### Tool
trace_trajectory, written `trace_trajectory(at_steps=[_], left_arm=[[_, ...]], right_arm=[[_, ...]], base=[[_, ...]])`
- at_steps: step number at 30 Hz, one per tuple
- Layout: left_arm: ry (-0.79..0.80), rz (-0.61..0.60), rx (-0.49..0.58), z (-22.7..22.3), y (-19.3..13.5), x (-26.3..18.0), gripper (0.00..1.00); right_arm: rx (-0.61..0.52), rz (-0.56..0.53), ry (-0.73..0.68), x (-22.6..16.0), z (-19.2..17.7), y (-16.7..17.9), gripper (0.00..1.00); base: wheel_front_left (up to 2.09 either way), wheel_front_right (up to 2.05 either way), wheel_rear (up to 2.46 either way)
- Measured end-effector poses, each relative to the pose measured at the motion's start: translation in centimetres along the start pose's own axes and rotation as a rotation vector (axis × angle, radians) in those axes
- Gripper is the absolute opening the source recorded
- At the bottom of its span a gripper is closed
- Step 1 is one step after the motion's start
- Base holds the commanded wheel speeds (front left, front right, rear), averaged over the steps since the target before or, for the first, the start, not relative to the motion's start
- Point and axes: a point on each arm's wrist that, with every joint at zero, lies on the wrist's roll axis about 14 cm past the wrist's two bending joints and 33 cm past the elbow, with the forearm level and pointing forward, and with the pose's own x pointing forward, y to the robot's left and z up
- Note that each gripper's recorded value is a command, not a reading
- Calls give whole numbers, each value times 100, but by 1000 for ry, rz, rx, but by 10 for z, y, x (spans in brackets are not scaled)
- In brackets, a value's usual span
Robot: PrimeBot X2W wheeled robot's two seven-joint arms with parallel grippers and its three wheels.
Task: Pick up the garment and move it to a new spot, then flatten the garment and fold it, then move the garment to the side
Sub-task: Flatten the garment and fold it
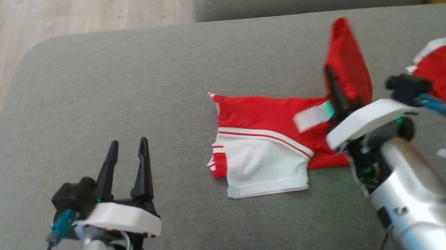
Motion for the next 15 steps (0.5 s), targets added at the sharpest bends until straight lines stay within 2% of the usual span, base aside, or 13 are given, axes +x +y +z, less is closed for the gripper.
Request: trace_trajectory(at_steps=[8, 15], left_arm=[[5, 81, -2, 0, 22, -19, 100], [13, 152, -4, -2, 41, -33, 100]], right_arm=[[34, 206, 234, 2, -82, 72, 0], [16, 260, 401, -6, -139, 90, 0]], base=[[0, 0, 0], [0, 0, 0]])
